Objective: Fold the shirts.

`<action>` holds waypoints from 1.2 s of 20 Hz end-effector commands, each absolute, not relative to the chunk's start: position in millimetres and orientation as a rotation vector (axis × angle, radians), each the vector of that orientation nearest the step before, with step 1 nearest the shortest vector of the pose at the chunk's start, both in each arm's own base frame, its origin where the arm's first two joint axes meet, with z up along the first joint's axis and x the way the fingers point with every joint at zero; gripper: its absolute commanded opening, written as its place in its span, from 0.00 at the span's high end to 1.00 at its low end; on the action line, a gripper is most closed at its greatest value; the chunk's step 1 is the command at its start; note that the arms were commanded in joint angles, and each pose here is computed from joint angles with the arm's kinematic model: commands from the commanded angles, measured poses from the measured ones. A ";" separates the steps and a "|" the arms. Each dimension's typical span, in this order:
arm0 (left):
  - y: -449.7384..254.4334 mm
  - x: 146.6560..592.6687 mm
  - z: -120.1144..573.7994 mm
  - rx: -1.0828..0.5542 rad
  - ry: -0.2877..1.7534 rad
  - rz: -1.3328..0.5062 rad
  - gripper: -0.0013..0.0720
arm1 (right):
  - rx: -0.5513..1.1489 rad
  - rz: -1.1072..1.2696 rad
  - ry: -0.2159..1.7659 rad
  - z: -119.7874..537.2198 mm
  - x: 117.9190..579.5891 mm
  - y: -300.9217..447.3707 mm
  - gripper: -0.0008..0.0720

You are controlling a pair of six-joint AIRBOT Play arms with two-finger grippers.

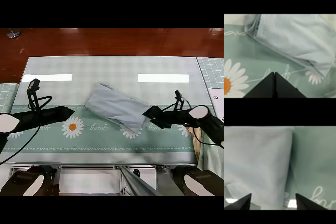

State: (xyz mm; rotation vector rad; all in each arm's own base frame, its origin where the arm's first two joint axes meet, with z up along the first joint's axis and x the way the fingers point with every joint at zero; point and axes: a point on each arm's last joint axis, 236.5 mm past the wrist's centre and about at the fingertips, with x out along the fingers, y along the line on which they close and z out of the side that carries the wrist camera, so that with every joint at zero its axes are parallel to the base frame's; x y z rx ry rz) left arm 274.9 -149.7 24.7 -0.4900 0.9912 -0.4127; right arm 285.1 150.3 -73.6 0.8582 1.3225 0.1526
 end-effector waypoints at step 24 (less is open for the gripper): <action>-171.9 260.2 23.1 -0.460 1.024 -0.481 0.93 | 0.508 -0.021 1.038 237.6 386.9 -20.1 0.96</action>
